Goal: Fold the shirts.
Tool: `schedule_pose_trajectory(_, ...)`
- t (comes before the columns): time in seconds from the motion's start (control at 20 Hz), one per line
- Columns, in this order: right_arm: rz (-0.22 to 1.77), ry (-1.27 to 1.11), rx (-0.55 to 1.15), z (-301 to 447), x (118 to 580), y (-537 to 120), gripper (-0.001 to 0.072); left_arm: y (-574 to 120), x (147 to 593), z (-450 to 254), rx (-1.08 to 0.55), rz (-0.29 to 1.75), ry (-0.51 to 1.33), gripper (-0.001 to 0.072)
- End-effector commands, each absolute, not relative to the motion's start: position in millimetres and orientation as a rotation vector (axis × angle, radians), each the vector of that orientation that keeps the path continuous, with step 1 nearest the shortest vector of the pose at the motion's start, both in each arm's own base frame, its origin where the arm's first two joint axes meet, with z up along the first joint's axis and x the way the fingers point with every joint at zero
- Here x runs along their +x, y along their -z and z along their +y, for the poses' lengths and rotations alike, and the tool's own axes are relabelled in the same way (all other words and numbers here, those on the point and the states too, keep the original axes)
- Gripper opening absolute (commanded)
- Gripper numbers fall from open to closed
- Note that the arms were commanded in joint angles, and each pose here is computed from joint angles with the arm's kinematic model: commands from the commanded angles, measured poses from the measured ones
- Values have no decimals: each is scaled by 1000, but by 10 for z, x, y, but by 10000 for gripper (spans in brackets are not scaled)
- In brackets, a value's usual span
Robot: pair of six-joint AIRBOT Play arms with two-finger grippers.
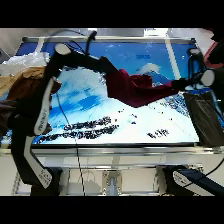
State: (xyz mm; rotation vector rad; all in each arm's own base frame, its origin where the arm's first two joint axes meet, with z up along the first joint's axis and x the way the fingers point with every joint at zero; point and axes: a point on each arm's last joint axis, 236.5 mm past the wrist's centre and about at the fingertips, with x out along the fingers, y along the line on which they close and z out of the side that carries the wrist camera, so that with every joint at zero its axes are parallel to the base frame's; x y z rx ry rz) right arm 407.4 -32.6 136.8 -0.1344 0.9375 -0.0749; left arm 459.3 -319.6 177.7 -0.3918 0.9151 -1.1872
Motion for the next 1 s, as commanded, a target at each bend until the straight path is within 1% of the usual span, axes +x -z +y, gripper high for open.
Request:
schedule_pose_trajectory(0.0, 788, 132, -162, -504, 3894, -2111, 20, -2360, 4197, -2622, -109, 838, 1097, 11)
schedule_pose_trajectory(0.1, 731, 156, -177, -557, 3824, -2364, 20, -2590, 4007, -2241, 53, 817, 937, 11)
schedule_pose_trajectory(0.2, 692, 183, -192, -616, 3750, -2555, 20, -2846, 3972, -1603, 161, 782, 628, 11)
schedule_pose_trajectory(0.35, 657, 181, -179, -593, 3654, -2741, 20, -3326, 3777, -690, 199, 692, 221, 11)
schedule_pose_trajectory(0.4, 651, 170, -167, -557, 3625, -2791, 20, -3482, 3662, -501, 193, 657, 143, 11)
schedule_pose_trajectory(0.45, 647, 163, -158, -532, 3597, -2845, 20, -3597, 3558, -394, 186, 628, 101, 11)
schedule_pose_trajectory(0.55, 611, 156, -155, -497, 3574, -3020, 20, -3740, 3411, -359, 165, 589, 91, 11)
schedule_pose_trajectory(0.8, 428, 146, -167, -451, 3432, -3792, 19, -3798, 3405, -401, 166, 563, 104, 11)
schedule_pose_trajectory(0.9, 404, 79, -151, -283, 3364, -3924, 19, -3807, 3394, -514, 175, 556, 136, 11)
schedule_pose_trajectory(0.95, 418, 36, -145, -187, 3362, -3883, 19, -3783, 3402, -580, 179, 560, 154, 11)
